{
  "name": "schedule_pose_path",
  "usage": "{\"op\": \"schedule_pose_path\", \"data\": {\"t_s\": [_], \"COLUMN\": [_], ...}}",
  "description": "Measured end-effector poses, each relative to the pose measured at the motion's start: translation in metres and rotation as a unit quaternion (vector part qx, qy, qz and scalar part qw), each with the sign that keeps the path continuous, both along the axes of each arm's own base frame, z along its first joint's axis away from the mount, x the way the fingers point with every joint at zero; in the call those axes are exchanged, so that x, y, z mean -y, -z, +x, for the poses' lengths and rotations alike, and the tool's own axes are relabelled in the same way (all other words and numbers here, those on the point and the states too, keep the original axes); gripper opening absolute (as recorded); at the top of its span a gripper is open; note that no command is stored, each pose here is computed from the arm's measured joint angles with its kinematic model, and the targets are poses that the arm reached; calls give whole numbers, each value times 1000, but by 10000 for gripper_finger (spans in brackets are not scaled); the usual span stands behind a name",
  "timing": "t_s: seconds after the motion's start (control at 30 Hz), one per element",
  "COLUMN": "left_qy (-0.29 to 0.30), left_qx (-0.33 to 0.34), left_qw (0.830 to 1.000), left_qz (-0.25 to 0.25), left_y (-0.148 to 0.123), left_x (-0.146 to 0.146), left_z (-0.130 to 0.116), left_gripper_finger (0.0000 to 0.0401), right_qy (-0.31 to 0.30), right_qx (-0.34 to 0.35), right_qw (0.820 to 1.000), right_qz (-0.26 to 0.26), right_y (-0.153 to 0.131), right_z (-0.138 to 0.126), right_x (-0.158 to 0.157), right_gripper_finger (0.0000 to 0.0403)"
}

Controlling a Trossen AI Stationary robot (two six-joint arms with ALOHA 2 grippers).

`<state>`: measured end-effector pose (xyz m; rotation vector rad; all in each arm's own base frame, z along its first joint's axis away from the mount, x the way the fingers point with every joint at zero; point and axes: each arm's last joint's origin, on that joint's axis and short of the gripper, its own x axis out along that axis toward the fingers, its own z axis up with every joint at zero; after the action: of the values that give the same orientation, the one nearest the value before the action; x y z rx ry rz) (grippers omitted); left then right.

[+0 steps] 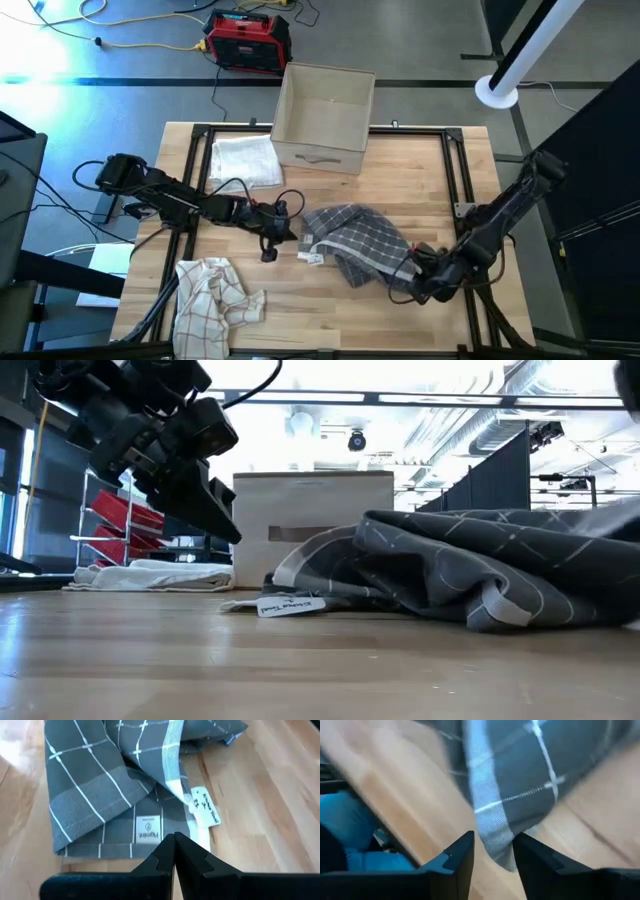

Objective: Fold towel
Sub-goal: Fold the gray towel

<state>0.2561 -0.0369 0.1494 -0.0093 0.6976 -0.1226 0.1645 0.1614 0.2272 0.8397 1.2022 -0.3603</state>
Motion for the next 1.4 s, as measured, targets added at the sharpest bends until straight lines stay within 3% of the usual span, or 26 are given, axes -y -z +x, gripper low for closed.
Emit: {"op": "schedule_pose_path", "data": {"t_s": [0.1,0.2,0.4,0.57,0.77,0.93,1.07,1.27,1.4], "left_qy": [0,-5,-17,-3,1,9,15,14,17], "left_qx": [-15,-28,-43,-44,-58,-59,-59,-65,-67], "left_qw": [1000,1000,999,999,998,998,998,998,998], "left_qz": [1,-3,-16,-10,-10,-12,-12,-11,-7], "left_y": [2,4,6,6,8,8,8,9,9], "left_x": [0,0,1,5,8,13,16,16,16], "left_z": [-2,-4,-5,-6,-9,-10,-10,-11,-12], "left_gripper_finger": [0,0,0,0,0,0,0,0,0], "right_qy": [-35,-69,-63,-101,-254,-302,-321,-343,-364], "right_qx": [57,144,146,126,199,183,137,101,45], "right_qw": [997,982,984,980,919,881,877,882,881], "right_qz": [-43,-98,-84,-112,-228,-313,-332,-308,-298], "right_y": [-33,-63,-78,-63,-36,-3,27,53,67], "right_z": [14,32,49,61,120,171,202,236,240], "right_x": [5,11,32,43,41,52,64,77,79], "right_gripper_finger": [119,119,143,205,239,236,231,222,167]}}
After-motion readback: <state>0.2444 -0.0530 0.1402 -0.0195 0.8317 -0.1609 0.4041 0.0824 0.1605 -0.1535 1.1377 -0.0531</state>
